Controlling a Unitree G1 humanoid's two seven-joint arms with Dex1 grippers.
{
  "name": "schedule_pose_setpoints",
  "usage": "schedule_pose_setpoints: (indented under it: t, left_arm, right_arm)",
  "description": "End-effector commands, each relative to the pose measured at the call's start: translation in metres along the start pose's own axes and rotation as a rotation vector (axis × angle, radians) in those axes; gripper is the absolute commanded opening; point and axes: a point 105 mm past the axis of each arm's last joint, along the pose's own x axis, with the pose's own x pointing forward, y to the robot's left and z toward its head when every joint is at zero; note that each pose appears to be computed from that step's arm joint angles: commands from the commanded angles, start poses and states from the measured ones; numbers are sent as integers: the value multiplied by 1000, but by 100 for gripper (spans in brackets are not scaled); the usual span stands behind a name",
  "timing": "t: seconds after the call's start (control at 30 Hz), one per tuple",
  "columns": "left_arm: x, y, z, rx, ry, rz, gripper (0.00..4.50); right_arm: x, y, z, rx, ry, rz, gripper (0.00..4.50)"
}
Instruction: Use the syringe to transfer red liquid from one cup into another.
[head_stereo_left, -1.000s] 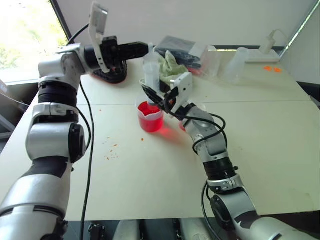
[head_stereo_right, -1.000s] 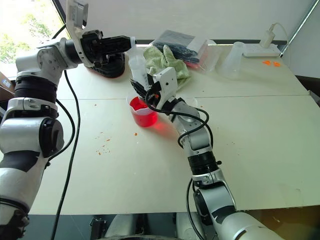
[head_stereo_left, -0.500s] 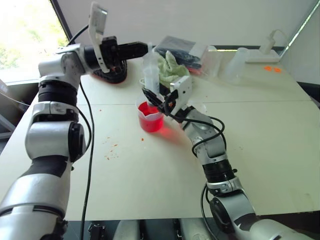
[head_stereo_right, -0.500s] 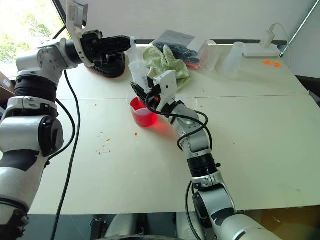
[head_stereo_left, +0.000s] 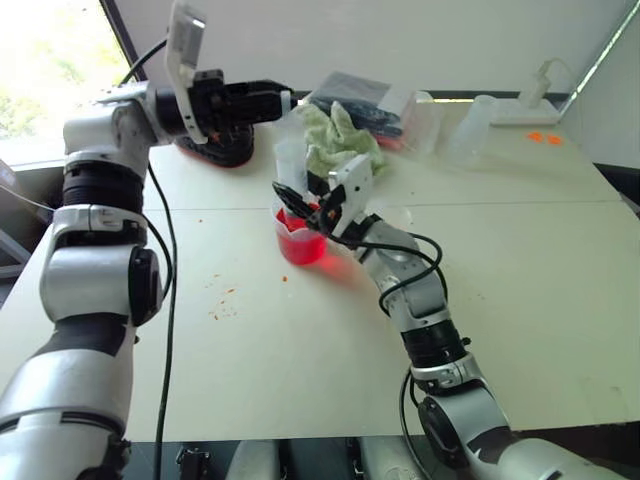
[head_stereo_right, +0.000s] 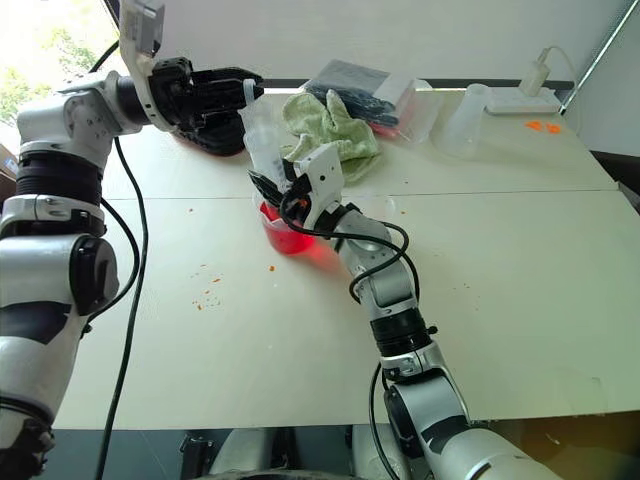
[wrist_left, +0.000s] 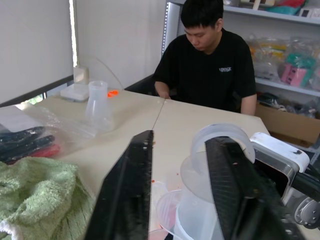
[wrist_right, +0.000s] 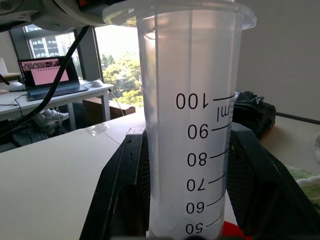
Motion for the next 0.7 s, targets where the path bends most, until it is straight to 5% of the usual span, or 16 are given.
schedule_pose_setpoints:
  t: [0.03, 0.7]
  left_arm:
    - [0, -12, 27, 98, -59, -50, 368]
    - [-47, -10, 11, 100, 57, 60, 368]
  right_arm:
    - [5, 14, 6, -30, -12, 63, 142]
    - [8, -14, 24, -76, -44, 5, 142]
